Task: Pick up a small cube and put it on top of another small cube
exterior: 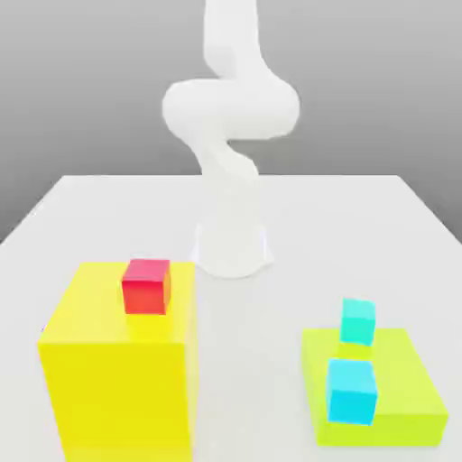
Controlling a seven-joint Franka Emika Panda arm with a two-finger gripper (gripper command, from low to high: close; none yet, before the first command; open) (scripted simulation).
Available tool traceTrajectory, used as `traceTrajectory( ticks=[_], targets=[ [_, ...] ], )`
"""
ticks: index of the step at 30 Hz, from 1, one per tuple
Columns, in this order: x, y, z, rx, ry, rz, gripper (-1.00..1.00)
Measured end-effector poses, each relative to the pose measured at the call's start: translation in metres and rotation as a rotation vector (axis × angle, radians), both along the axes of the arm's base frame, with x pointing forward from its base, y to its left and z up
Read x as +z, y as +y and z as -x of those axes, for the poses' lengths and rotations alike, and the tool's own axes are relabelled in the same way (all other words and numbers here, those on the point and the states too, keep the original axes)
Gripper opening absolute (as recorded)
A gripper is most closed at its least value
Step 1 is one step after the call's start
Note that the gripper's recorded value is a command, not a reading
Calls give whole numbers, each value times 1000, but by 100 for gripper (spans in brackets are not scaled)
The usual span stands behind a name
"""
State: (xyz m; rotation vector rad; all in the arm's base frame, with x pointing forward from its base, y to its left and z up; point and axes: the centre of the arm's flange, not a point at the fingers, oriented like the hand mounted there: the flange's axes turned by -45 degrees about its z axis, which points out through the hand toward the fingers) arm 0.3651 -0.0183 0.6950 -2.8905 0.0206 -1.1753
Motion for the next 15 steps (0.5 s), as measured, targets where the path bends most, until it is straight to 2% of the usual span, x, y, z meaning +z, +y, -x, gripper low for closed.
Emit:
traceTrajectory(
  ticks=[4, 8, 15],
  targets=[
    [-69, -59, -42, -28, 115, 8, 0],
    [-153, -122, -64, -64, 242, 14, 0],
    [-305, -226, -42, -125, 467, 2, 0]
  ],
)
